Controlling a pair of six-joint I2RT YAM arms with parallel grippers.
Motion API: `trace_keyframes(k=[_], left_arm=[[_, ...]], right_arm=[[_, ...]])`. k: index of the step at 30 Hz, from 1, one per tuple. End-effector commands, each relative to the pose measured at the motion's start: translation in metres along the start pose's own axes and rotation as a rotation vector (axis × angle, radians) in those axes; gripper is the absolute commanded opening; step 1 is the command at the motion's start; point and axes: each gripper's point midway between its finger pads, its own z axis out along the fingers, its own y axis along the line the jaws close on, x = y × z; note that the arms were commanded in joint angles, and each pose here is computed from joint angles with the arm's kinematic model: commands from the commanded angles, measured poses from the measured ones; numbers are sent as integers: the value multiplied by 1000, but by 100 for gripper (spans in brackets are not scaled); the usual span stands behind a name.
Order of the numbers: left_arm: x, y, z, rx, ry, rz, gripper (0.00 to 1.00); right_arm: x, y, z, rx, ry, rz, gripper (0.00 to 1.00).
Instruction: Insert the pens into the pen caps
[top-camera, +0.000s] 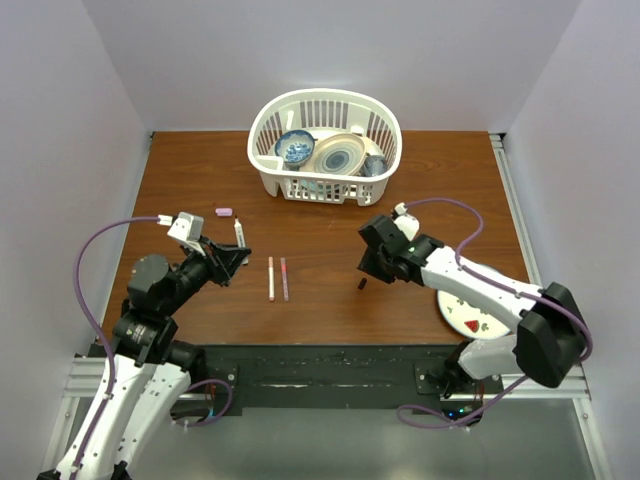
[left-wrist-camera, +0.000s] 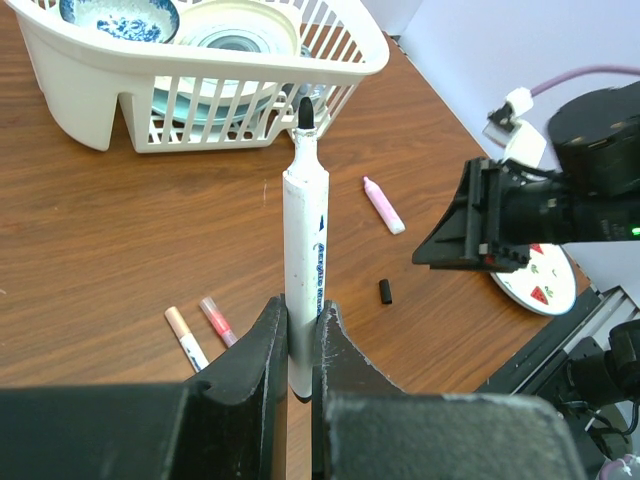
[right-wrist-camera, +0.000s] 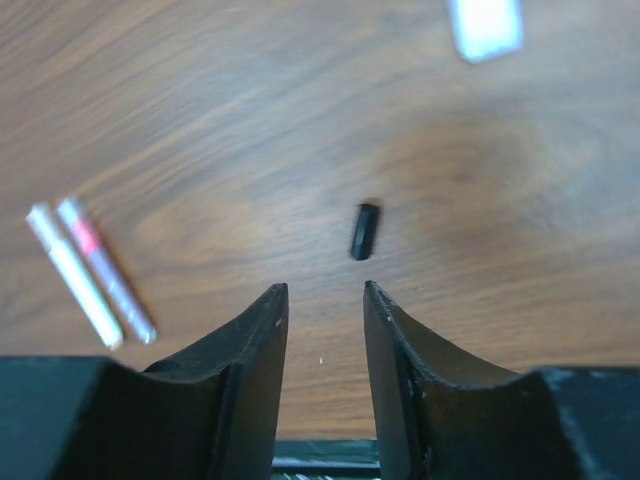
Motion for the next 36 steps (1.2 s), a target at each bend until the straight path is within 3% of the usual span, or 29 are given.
trace_keyframes(k=[1, 6, 30, 36], left_arm=[[-18, -8, -4, 19, -58, 15, 0], [-18, -9, -4, 23, -58, 15, 0], [-21, -8, -7, 11, -72, 18, 0], [-21, -7, -8, 5, -78, 17, 0]], right_arm=[[-4, -13, 10, 133, -42, 184, 42], [1, -16, 25, 256, -25, 216, 39], [29, -30, 77, 378, 17, 183, 35], [30, -34, 79, 383, 9, 160, 26]])
